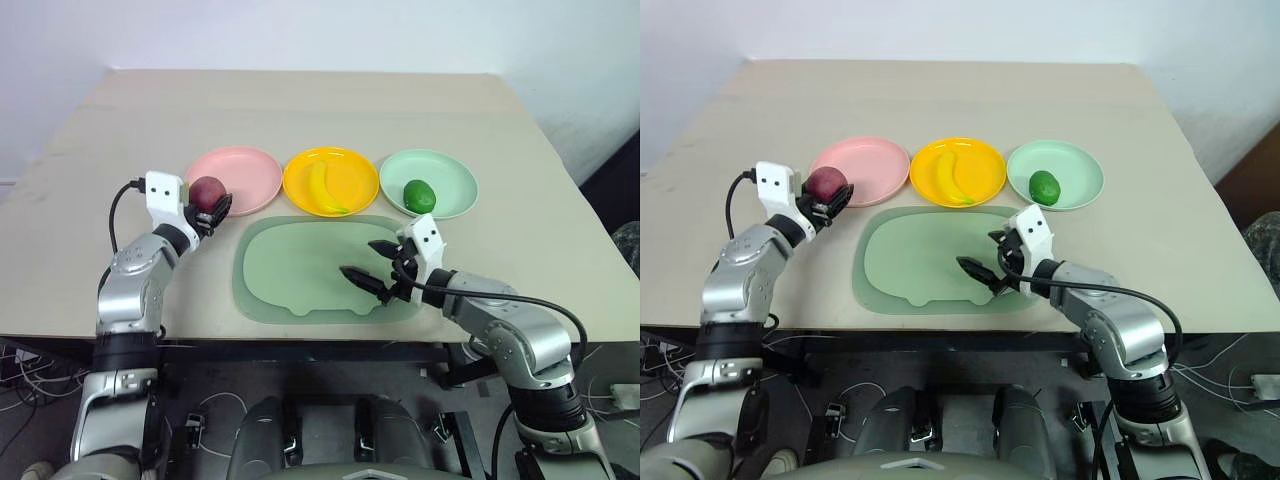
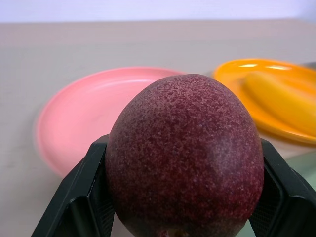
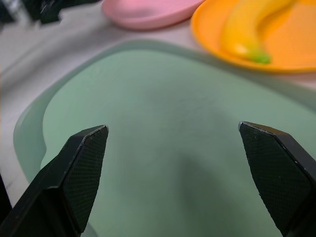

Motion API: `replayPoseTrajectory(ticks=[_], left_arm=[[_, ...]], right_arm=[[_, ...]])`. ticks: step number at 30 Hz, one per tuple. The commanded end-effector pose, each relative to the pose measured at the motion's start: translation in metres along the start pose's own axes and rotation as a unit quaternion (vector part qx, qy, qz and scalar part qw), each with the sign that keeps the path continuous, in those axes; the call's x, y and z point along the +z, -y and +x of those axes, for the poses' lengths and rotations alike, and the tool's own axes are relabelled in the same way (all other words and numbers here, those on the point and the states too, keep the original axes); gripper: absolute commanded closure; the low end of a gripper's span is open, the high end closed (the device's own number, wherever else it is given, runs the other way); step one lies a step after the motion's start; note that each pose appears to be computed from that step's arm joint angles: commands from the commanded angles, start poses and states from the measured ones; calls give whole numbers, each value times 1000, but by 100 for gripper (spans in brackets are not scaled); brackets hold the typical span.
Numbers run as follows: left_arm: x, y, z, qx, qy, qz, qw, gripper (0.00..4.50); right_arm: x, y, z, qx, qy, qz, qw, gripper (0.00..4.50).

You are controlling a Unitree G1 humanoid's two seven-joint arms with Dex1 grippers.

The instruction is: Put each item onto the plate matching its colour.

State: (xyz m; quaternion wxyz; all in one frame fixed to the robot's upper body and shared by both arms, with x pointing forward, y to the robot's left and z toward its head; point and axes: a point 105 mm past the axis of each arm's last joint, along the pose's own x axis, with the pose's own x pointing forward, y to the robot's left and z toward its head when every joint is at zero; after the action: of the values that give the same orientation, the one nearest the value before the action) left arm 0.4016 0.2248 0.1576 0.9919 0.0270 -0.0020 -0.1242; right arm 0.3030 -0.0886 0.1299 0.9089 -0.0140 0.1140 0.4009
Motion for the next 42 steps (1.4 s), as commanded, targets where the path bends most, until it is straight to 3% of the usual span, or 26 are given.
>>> replayPoseTrajectory(ticks=[1, 8, 13, 21, 25, 30, 38, 42], left_arm=[[15, -2, 14, -1, 11, 20, 1000, 155], [12, -2, 37, -9, -22, 21, 999, 155], [10, -1, 44, -12, -26, 4, 1000, 2], [22, 9, 39, -43, 13, 26, 999, 2], [36, 11, 20, -57, 52, 70, 995, 2], [56, 33, -23, -140, 145, 48, 978, 2], [33, 53, -85, -234, 129, 61, 962, 2], [14, 51, -100, -225, 109, 62, 966, 2]], right_arm=[[8, 3, -2, -9, 11, -25, 1000, 0], [6, 13, -2, -29, 5, -30, 999, 0], [5, 14, -3, -34, 5, -29, 999, 0], [3, 16, -9, -44, 8, -28, 999, 0], [5, 13, -12, -42, 23, -24, 999, 0], [10, 12, -15, -44, 57, -23, 997, 0], [16, 14, -17, -45, 95, -26, 994, 0], [19, 11, -19, -36, 108, -36, 993, 0]])
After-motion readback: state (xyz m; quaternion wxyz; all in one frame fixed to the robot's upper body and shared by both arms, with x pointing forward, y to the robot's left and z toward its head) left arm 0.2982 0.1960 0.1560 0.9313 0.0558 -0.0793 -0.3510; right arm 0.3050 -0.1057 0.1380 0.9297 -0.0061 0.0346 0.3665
